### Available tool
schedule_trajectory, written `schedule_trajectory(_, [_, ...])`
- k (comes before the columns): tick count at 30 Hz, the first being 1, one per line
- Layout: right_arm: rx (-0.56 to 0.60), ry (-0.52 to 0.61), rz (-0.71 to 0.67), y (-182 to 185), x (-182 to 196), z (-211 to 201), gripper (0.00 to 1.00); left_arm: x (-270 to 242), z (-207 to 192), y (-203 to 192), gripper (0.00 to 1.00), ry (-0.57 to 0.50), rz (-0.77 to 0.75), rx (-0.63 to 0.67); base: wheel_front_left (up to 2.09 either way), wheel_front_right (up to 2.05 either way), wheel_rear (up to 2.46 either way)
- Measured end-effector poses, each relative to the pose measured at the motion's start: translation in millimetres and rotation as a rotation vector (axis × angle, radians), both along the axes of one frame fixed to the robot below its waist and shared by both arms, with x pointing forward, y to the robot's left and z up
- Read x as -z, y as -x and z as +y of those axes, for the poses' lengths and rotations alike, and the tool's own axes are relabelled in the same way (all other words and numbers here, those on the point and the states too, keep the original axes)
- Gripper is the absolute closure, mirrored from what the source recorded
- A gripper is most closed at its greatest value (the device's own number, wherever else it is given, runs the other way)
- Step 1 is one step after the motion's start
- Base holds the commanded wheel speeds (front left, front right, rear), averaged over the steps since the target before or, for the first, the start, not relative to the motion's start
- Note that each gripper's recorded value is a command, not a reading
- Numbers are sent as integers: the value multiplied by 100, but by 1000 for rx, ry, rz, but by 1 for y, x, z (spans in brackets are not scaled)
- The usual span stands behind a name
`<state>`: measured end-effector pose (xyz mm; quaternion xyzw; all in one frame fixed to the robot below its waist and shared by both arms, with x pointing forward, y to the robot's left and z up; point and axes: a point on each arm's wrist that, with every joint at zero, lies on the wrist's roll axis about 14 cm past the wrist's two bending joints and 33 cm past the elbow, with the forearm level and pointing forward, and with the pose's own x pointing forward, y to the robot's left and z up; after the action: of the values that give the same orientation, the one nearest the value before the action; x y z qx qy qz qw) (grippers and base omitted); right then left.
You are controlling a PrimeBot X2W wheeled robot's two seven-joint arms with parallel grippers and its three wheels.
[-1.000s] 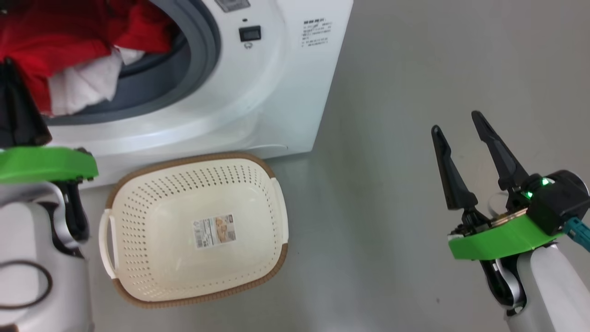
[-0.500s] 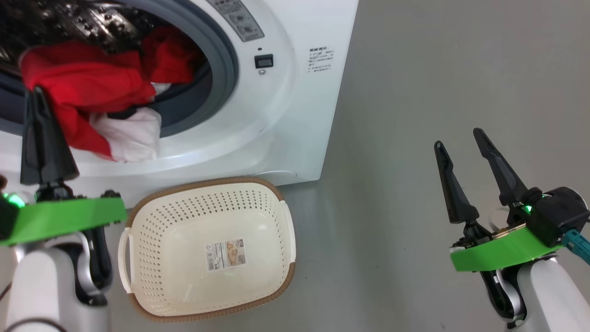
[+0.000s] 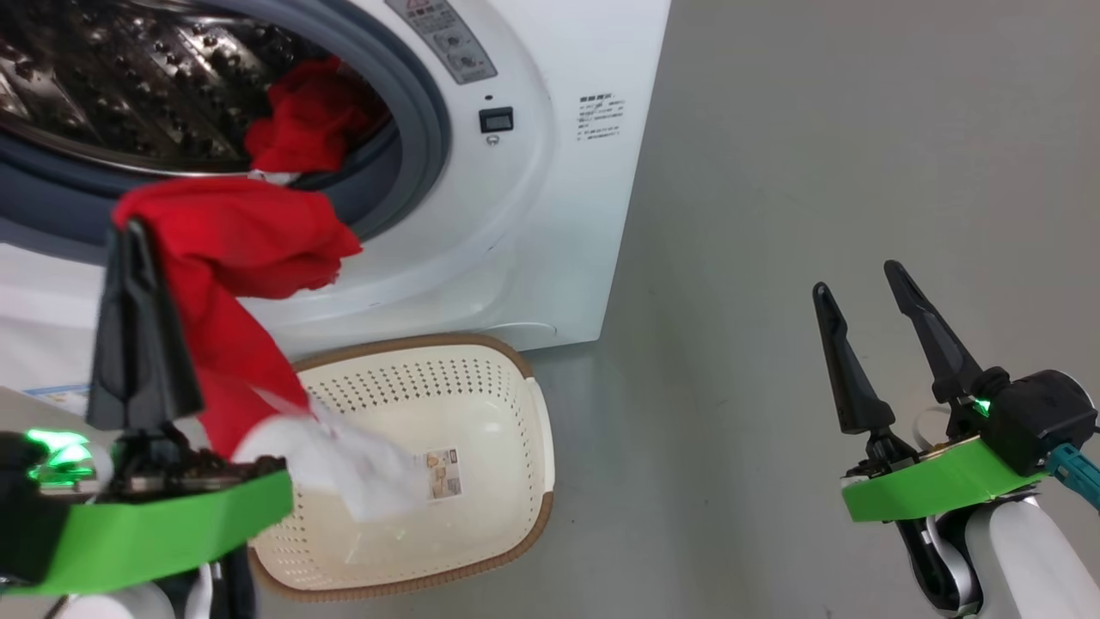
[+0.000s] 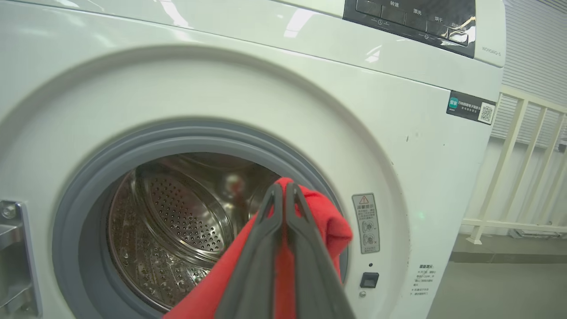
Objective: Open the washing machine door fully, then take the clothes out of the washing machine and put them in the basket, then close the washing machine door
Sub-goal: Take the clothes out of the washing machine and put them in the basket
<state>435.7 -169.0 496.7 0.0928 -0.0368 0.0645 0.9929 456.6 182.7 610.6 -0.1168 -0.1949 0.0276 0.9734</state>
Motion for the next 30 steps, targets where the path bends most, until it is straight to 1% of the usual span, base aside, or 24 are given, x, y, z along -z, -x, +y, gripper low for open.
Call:
schedule_trajectory(3, [-5,-2,9,-2,4,2,0,10,-4,1,100,36,37,25,0,0,0])
schedule_trajectory(8, [-15,-4,29,-5,13,5,0,44,-6,-5,100,93,134,44,0,0,0])
schedule_trajectory(12, [-22,-4,38,-11,18,8,0,84,-10,-9,100,144,247,64,0,0,0])
schedule_trajectory(17, [-27,-4,58,-17,28,9,0,143,-20,-11,100,153,418,93,0,0,0])
schedule_trajectory(20, [-29,-4,67,-21,33,10,0,169,-27,-16,100,196,489,112,0,0,0])
schedule_trajectory(23, [-34,-2,68,-28,36,11,0,197,-31,-21,100,208,560,118,0,0,0])
schedule_trajectory(26, [-35,0,77,-32,41,11,0,227,-37,-23,100,254,641,140,0,0,0])
schedule_trajectory(30, [-29,7,88,-37,48,7,0,264,-44,-25,100,270,750,149,0,0,0])
